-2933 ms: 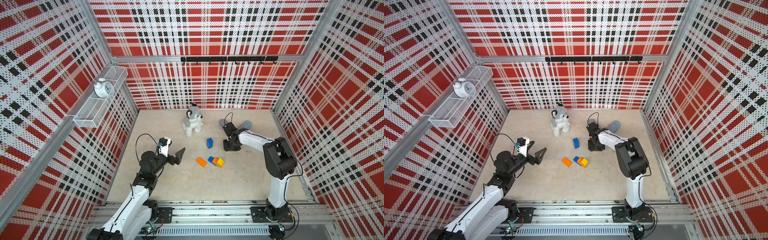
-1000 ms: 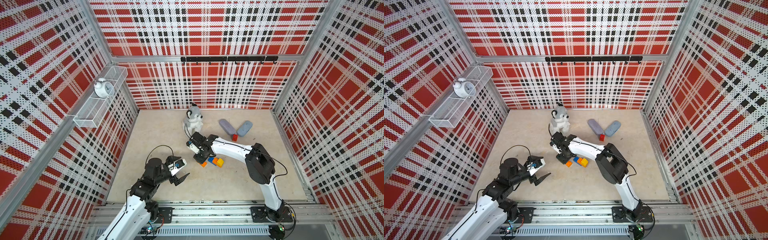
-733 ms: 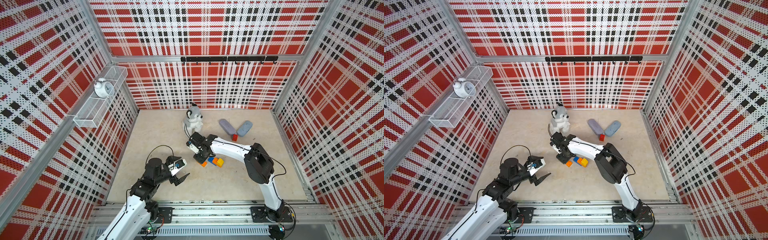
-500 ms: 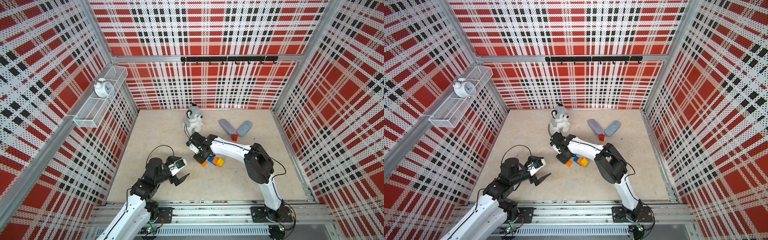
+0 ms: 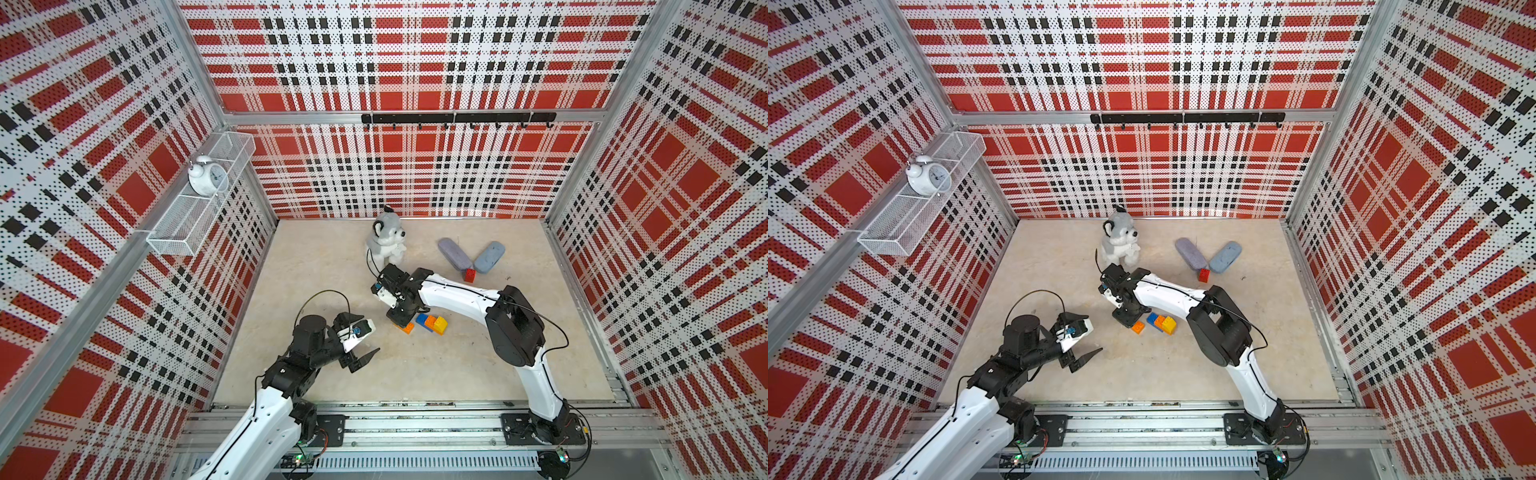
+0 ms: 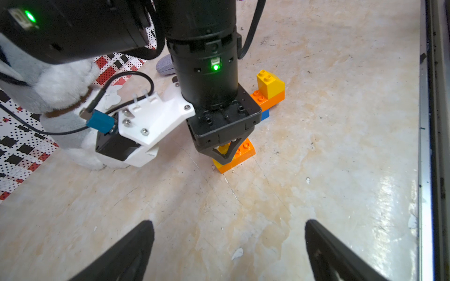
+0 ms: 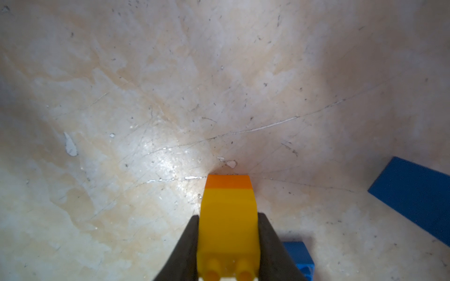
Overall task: Assemble a fork with lego
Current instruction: Assemble the lego brick with the lego brick.
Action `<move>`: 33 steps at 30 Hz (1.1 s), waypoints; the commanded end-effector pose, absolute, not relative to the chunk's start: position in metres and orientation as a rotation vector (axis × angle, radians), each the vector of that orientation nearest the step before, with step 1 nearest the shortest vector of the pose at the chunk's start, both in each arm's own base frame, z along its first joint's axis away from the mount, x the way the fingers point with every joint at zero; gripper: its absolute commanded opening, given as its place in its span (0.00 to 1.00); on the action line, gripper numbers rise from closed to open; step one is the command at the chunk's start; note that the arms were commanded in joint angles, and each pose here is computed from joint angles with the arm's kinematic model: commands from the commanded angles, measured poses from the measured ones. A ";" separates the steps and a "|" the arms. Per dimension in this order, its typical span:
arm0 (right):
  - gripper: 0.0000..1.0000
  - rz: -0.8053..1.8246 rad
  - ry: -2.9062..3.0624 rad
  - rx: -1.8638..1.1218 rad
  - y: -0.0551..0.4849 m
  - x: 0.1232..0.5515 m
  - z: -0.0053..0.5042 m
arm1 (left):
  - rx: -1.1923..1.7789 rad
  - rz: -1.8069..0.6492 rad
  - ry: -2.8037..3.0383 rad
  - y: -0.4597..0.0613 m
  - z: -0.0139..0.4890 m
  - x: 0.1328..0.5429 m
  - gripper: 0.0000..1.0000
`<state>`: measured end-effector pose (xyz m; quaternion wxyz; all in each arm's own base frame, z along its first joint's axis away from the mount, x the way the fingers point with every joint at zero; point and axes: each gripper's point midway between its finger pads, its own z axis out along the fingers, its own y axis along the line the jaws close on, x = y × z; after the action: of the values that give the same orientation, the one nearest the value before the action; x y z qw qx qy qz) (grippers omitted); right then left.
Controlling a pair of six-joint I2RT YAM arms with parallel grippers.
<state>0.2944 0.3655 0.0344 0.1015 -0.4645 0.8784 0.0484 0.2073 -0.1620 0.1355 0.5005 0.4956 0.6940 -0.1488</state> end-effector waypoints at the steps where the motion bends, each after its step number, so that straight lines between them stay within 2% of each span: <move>1: 0.16 -0.069 2.880 -1.548 0.302 0.248 -0.054 | 1.222 -0.376 1.652 -0.166 0.139 0.205 0.98; 8: 0.18 -0.122 2.853 -1.518 0.304 0.260 -0.043 | 1.224 -0.376 1.654 -0.166 0.139 0.205 0.98; 14: 0.45 0.014 2.675 -1.358 0.341 0.296 0.037 | 1.190 -0.411 1.666 -0.169 0.146 0.208 0.98; 19: 0.61 0.076 2.622 -1.310 0.350 0.301 0.076 | 1.180 -0.387 1.643 -0.168 0.152 0.210 0.98; 33: 0.60 0.062 2.772 -1.200 0.338 0.276 0.054 | 1.158 -0.356 1.625 -0.165 0.156 0.212 0.98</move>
<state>0.2801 0.3348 0.0484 0.0529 -0.4079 0.9113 0.0153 0.2080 -0.1622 0.1416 0.5098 0.4854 0.6937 -0.1524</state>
